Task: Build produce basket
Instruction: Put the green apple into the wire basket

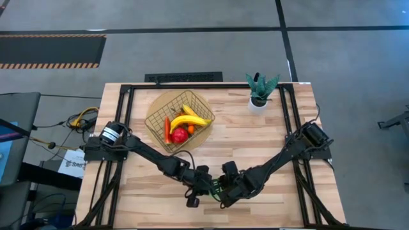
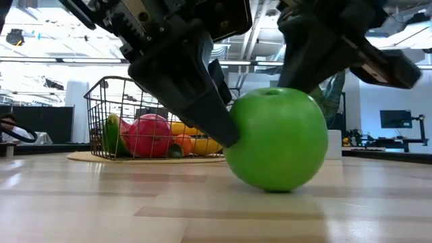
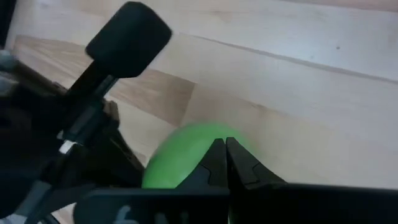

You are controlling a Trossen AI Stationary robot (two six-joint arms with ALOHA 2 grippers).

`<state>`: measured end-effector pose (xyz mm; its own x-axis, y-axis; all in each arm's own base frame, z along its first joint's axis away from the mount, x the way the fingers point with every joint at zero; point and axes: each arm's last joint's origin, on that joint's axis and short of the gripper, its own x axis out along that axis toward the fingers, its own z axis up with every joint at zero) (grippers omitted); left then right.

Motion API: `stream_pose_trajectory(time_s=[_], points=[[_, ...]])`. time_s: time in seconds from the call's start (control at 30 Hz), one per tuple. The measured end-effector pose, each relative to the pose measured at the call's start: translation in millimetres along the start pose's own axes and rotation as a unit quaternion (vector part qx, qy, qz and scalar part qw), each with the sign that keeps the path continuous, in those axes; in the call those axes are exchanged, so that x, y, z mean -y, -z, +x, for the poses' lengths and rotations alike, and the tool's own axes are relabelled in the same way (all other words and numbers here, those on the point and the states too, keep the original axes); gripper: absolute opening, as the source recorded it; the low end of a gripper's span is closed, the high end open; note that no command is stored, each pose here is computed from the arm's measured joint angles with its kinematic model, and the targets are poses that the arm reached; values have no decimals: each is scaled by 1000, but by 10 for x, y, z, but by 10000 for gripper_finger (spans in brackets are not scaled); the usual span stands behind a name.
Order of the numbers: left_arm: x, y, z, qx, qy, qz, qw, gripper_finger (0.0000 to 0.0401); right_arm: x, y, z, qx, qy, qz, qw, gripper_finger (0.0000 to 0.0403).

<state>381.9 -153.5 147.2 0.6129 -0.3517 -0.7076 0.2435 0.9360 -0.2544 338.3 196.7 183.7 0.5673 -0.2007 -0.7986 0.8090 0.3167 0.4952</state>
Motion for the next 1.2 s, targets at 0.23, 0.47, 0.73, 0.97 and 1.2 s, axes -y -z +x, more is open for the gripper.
stream_pose_trajectory(time_s=[0.23, 0.47, 0.73, 0.97, 1.2], points=[[-91, -80, -31, 17, -32, 21, 999, 0, -92, -29, 15, 2, -36, 21, 999, 0], [-91, -201, -258, -18, -94, 75, 993, 0, -188, -106, -27, 32, -48, -15, 998, 0], [-116, -234, -323, -20, -106, 50, 993, 0, -94, -337, -386, 43, 151, -81, 984, 0], [-268, -351, -384, 3, -38, 58, 998, 0, 320, -138, -806, 1, 350, -38, 936, 0], [-601, -448, -461, 17, -8, 53, 998, 0, 636, 473, -891, -32, 306, 66, 949, 0]])
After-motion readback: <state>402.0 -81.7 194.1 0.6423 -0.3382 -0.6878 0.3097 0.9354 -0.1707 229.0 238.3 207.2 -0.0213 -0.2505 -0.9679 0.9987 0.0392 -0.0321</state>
